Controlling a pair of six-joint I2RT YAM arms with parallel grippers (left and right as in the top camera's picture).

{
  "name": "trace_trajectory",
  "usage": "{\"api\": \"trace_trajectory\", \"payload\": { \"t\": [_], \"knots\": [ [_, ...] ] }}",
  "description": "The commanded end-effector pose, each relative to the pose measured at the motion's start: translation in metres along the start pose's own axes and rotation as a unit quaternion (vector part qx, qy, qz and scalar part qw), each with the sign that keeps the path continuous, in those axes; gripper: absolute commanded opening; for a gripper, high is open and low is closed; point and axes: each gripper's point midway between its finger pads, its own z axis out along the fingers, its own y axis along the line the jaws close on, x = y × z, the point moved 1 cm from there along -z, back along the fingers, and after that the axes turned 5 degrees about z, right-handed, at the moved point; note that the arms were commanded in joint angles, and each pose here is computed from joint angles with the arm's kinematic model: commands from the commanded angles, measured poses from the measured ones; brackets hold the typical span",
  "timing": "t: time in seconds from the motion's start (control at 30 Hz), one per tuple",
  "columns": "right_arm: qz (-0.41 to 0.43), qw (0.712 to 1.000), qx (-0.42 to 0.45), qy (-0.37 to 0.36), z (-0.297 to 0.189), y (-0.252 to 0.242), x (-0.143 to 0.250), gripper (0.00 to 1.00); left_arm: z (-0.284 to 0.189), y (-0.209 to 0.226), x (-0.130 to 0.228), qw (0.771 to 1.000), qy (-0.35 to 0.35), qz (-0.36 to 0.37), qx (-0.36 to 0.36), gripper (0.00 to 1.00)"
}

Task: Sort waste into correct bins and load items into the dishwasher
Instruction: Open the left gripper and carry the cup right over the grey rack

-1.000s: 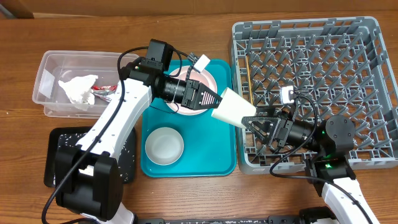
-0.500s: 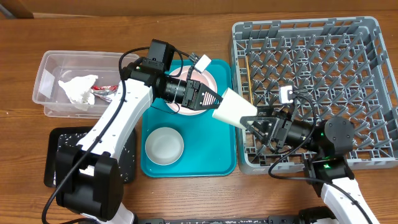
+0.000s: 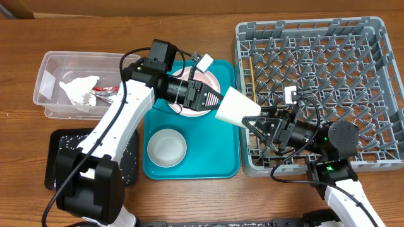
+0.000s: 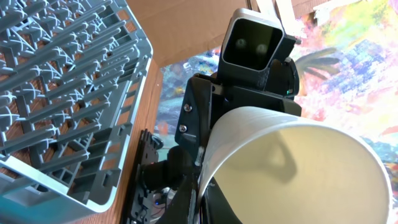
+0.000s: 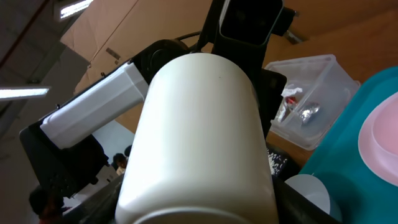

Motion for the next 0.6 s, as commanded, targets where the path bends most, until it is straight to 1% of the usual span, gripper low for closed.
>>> {"api": "trace_trajectory", "payload": {
  "t": [0.0, 0.07, 0.1, 0.2, 0.4, 0.57],
  "knots": [
    [-0.024, 1.000, -0.011, -0.007, 0.002, 0.012, -0.006, 0.59, 0.002, -0.006, -0.002, 0.999, 0.004, 0.030, -0.016, 0.05],
    [-0.024, 1.000, -0.011, -0.007, 0.002, 0.012, -0.006, 0.57, 0.002, -0.005, -0.002, 0.999, 0.004, 0.030, -0.018, 0.08],
    [-0.028, 1.000, -0.011, -0.007, 0.002, 0.011, -0.006, 0.55, 0.002, -0.004, -0.002, 0.999, 0.005, 0.030, -0.021, 0.10],
    [-0.027, 1.000, -0.011, -0.006, 0.002, 0.011, -0.006, 0.51, 0.001, 0.004, -0.001, 0.998, 0.007, 0.030, -0.047, 0.17],
    [-0.027, 1.000, -0.011, -0.007, 0.002, 0.011, -0.006, 0.49, -0.006, 0.009, -0.004, 0.998, 0.000, 0.030, -0.061, 0.21],
    [-0.025, 1.000, -0.010, -0.006, 0.002, 0.011, -0.006, 0.47, -0.026, 0.014, -0.013, 0.996, -0.025, 0.038, -0.074, 0.22]
  ]
}}
